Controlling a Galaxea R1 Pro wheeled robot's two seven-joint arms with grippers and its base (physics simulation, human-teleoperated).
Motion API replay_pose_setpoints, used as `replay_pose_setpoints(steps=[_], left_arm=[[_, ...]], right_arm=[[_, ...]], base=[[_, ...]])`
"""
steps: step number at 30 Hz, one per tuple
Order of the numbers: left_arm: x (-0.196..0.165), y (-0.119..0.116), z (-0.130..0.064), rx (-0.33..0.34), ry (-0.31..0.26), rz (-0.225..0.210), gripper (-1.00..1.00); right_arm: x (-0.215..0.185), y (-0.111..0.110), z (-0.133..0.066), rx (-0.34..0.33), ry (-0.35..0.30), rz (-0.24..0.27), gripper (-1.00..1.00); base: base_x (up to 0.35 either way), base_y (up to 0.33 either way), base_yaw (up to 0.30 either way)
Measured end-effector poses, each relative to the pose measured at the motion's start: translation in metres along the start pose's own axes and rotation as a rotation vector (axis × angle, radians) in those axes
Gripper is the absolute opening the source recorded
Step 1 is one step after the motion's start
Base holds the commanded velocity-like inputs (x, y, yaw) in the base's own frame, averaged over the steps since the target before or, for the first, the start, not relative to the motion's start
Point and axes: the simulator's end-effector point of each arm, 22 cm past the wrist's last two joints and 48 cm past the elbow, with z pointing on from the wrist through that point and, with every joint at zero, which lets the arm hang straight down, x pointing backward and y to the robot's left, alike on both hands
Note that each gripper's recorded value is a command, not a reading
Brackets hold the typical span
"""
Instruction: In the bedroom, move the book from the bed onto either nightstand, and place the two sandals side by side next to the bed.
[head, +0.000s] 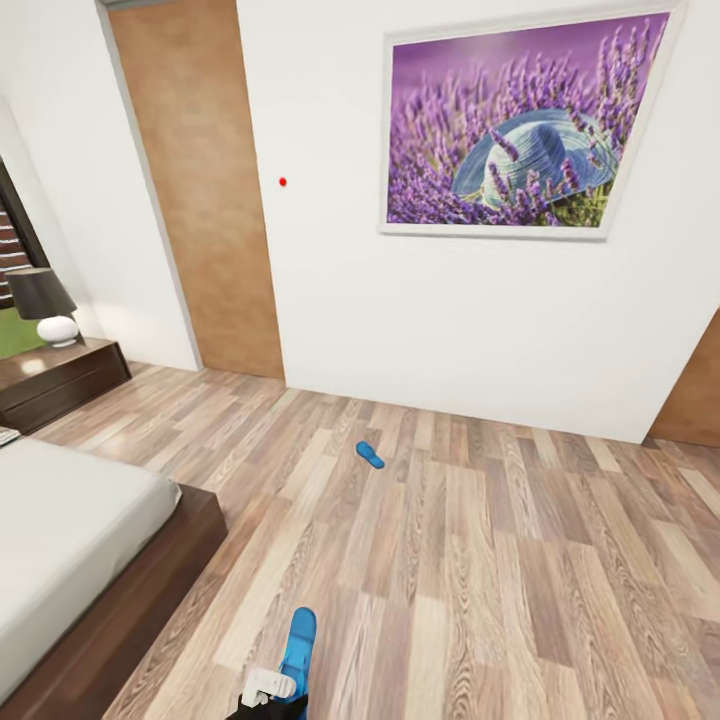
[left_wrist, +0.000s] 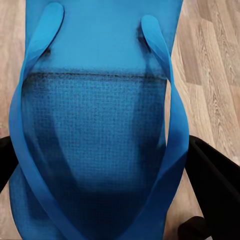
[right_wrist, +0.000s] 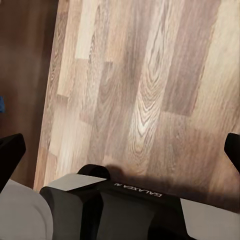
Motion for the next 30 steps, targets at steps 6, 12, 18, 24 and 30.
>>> replay_pose_setpoints(steps=[6, 12, 18, 24, 30], left_arm=[[0.000, 0.000, 0.000, 0.000, 0.000, 0.000, -1.00], [0.000, 0.000, 0.000, -0.001, 0.000, 0.000, -1.00], [0.000, 0.000, 0.000, -0.001, 0.001, -0.001, -1.00], [0.007, 0.002, -0.001, -0.004, 0.015, -0.007, -1.00], [0.016, 0.002, -0.002, -0.005, 0.033, -0.018, -1.00]], right_arm=[[-0.002, 0.002, 0.002, -0.003, -0.011, -0.011, 1.00], [0.004, -0.018, 0.002, 0.084, -0.002, -0.002, 1.00], [0.008, -0.077, -0.011, 0.358, 0.007, 0.000, 1.00], [0.006, -0.094, -0.018, 0.440, -0.004, -0.009, 1.00], [0.009, -0.058, -0.007, 0.241, -0.015, -0.025, 1.00]], base=[[0.328, 0.000, 0.001], [0.328, 0.000, 0.000], [0.328, 0.000, 0.000], [0.328, 0.000, 0.000], [0.328, 0.000, 0.000]])
